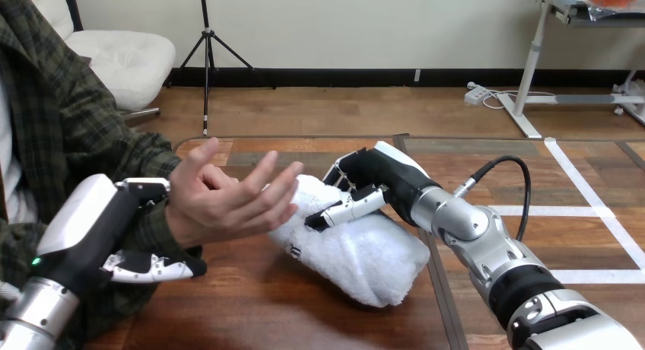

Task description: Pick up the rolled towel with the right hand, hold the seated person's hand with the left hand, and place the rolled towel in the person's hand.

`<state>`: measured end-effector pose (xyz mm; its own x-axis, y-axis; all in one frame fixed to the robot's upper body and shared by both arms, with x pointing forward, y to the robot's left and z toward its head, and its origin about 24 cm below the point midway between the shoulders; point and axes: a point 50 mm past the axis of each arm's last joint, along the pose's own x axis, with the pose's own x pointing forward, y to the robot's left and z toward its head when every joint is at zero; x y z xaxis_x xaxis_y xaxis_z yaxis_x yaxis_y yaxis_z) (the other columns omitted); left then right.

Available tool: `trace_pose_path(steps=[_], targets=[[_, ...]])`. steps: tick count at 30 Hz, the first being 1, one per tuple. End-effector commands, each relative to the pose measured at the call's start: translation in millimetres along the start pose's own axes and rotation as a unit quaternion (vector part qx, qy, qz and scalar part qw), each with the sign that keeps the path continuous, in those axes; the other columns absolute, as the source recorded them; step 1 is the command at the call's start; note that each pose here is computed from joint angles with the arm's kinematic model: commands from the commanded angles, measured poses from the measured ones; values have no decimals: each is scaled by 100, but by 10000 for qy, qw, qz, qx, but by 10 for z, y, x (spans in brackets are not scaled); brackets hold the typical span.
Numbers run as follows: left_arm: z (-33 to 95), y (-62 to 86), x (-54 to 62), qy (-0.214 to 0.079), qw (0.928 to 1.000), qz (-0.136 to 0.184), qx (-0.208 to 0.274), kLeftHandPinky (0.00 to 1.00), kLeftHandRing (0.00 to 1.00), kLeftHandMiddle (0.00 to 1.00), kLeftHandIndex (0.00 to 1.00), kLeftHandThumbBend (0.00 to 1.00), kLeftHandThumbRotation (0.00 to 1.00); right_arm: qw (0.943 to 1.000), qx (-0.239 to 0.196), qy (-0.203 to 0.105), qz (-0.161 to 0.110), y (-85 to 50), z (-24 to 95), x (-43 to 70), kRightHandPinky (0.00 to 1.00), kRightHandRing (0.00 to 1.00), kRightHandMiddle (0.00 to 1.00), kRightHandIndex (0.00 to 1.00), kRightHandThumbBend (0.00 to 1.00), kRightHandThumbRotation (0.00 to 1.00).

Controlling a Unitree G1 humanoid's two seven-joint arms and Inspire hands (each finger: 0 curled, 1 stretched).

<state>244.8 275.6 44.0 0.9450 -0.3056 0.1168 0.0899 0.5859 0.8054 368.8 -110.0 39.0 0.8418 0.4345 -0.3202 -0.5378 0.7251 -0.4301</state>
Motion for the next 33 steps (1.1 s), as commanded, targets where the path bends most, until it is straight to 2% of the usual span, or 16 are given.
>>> trace_pose_path(steps=[1, 7, 16, 19, 33], targets=[[206, -207, 135, -463, 9986, -136, -208, 35, 41, 48, 48, 84, 12, 9933, -480, -1029, -214, -239, 699, 111, 25, 29, 35, 40, 85, 0], [225, -242, 117, -441, 9985, -151, -275, 34, 41, 48, 48, 85, 12, 9917, -526, -1165, -128, -212, 753, 119, 24, 28, 35, 39, 85, 0], [239, -266, 81, -392, 9986, -207, -275, 34, 40, 48, 48, 85, 13, 9909, -650, -1174, -48, -186, 822, 141, 23, 29, 36, 41, 84, 0], [247, -267, 64, -354, 9986, -251, -295, 33, 40, 48, 48, 85, 13, 9911, -553, -1209, -26, -174, 850, 149, 24, 29, 36, 41, 84, 0], [224, -301, 9, -311, 9983, -239, -434, 31, 38, 46, 48, 85, 13, 9880, -646, -1402, 65, -142, 967, 161, 25, 30, 37, 41, 85, 0]])
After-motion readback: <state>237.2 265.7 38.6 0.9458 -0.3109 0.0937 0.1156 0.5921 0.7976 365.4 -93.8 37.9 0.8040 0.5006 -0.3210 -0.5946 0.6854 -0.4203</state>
